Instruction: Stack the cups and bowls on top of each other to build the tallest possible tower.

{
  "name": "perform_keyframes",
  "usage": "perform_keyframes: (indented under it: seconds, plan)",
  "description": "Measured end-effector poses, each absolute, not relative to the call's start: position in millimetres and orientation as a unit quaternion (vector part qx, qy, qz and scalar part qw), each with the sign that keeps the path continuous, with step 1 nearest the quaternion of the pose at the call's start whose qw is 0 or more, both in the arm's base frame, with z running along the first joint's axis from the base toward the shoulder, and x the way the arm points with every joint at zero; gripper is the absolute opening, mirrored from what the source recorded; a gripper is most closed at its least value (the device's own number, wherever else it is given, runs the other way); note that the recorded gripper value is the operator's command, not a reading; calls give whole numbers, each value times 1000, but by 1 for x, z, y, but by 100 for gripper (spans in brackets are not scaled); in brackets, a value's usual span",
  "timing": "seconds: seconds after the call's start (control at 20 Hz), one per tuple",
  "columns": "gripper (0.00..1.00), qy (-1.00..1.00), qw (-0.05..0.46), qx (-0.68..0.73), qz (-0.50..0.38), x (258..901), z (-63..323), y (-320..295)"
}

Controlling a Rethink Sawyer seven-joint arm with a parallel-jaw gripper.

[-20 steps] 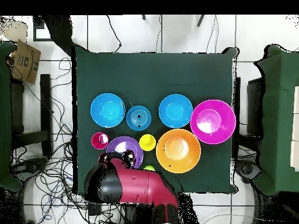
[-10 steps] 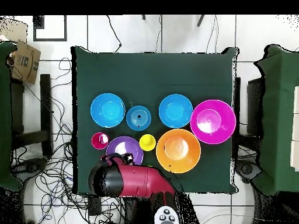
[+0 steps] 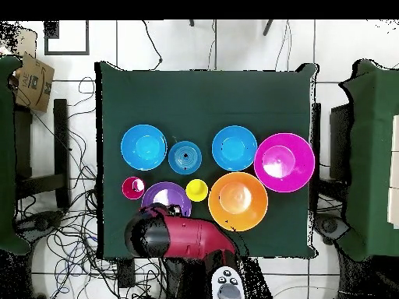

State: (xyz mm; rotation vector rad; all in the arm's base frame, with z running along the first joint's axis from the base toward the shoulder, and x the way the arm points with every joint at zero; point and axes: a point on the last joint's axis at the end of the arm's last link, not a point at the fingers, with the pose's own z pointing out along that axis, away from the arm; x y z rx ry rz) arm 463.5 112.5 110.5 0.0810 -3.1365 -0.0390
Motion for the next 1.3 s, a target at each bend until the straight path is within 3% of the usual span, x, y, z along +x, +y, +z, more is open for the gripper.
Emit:
perform_keyframes:
  seconds: [1.3]
  plan:
    - [100,-999,-12,50,-6,465,106,144]
